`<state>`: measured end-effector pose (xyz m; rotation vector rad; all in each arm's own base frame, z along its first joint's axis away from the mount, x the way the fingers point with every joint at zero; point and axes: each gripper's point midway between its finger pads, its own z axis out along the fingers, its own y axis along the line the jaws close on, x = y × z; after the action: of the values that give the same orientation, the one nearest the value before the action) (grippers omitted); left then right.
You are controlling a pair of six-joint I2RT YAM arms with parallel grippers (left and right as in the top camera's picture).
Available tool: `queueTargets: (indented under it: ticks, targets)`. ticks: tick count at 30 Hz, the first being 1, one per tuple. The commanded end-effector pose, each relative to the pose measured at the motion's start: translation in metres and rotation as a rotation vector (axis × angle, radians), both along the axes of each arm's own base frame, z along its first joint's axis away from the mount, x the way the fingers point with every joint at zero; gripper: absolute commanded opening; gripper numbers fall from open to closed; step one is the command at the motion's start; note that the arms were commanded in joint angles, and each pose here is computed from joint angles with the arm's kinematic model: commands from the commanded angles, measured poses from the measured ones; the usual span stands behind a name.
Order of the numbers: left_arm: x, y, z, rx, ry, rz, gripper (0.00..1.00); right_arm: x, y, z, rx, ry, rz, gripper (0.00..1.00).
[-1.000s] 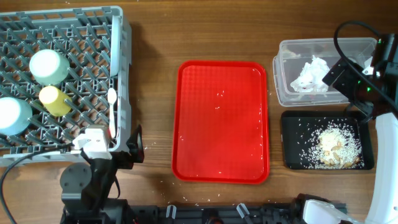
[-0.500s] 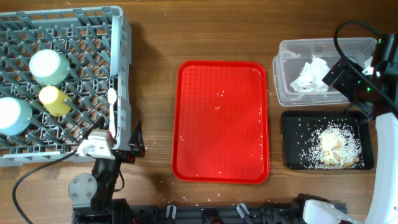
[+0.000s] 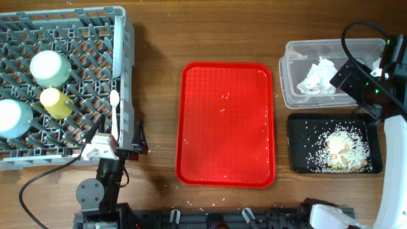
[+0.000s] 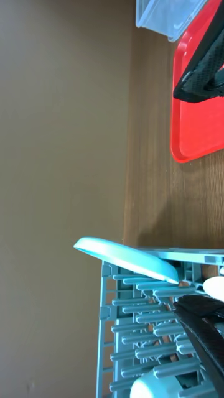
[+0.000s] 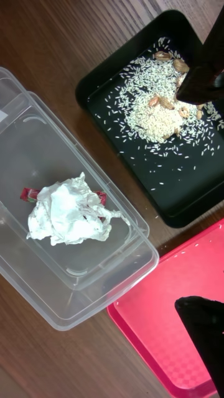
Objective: Sort waste into correct bins and load items into the dishwasher rack
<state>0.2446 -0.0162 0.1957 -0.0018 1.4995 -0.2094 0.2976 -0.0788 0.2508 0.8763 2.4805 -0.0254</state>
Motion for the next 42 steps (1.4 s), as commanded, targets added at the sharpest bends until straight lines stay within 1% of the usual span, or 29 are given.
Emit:
queueTargets:
  ticks: [1, 3, 4, 42]
  targets:
    - [0.001, 0.011, -0.018, 0.012, 0.064, 0.052, 1.00, 0.001, 0.000, 0.006, 0.002, -0.020, -0.002, 1.00]
    - [0.001, 0.011, -0.035, 0.007, 0.131, 0.054, 1.00, 0.001, 0.000, 0.006, 0.002, -0.020, -0.001, 1.00]
    - [0.001, 0.012, -0.035, 0.006, 0.134, 0.056, 1.00, 0.001, 0.000, 0.006, 0.002, -0.020, -0.001, 1.00]
    - [0.001, 0.012, -0.035, 0.007, 0.134, 0.060, 1.00, 0.001, 0.000, 0.005, 0.002, -0.019, -0.001, 1.00]
